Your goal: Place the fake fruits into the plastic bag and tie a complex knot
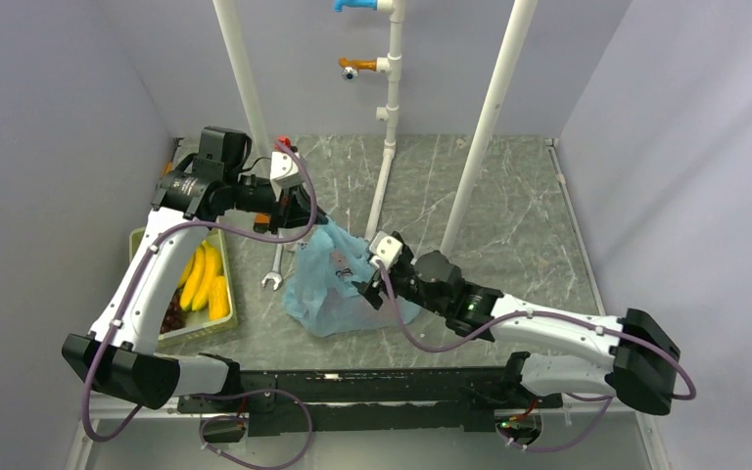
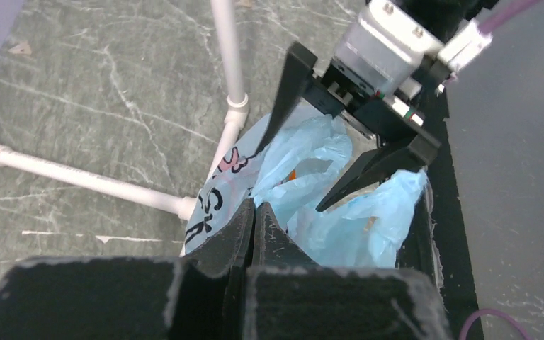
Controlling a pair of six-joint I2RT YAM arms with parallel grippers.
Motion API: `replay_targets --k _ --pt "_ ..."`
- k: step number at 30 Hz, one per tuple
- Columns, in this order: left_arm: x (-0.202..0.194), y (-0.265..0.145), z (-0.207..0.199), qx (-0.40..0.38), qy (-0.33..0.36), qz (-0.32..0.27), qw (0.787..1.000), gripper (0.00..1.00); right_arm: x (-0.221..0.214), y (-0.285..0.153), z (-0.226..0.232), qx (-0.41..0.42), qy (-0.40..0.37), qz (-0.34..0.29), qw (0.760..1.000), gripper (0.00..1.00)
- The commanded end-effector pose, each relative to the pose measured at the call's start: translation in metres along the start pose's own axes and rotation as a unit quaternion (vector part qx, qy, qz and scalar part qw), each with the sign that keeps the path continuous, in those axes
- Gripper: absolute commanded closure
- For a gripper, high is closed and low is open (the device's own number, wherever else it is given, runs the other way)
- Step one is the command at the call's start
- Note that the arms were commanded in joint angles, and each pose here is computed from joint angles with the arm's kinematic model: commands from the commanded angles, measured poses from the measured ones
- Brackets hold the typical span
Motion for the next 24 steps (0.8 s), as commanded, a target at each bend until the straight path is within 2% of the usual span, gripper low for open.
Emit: replay_targets --k 1,4,7,15,20,21,24 --pt "0.019 -0.004 -0.013 -0.045 0.057 -0.042 0.996 1.00 0.053 -0.014 0.002 0.076 -0.016 -0.052 0.996 0.13" --pt "0.021 -0.003 -0.014 -0.055 0.067 -0.048 0.995 1.00 0.064 -0.018 -0.006 0.116 -0.028 -0.052 0.991 0.04" --pt "0.021 -0.003 -0.015 -0.065 0.076 -0.051 0.994 1.00 0.065 -0.023 -0.022 0.195 -0.047 -0.041 0.979 0.01" --pt "0.024 -0.003 -0.014 -0.071 0.096 -0.056 0.991 1.00 0.101 -0.022 -0.025 0.386 -0.024 -0.027 0.922 0.00" --pt "0.024 -0.003 -0.013 -0.071 0.098 -0.058 0.991 1.00 0.103 -0.004 -0.021 0.416 0.011 -0.034 0.909 0.00" --pt "0.024 -0.002 -0.013 -0.071 0.097 -0.058 0.991 1.00 0.100 0.000 -0.020 0.419 0.018 -0.029 0.907 0.02" --pt "0.024 -0.003 -0.012 -0.064 0.096 -0.060 0.992 1.00 0.086 0.011 -0.019 0.434 0.036 -0.007 0.900 0.18"
Point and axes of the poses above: each gripper's point midway between its finger pads, its own y axis out along the fingers, its own z axis along the line the jaws close on, x = y × z, the point moved 5 cm from there along -y, back along the fingers, and after that the axes turned 5 degrees about y, right-handed, at the moved point
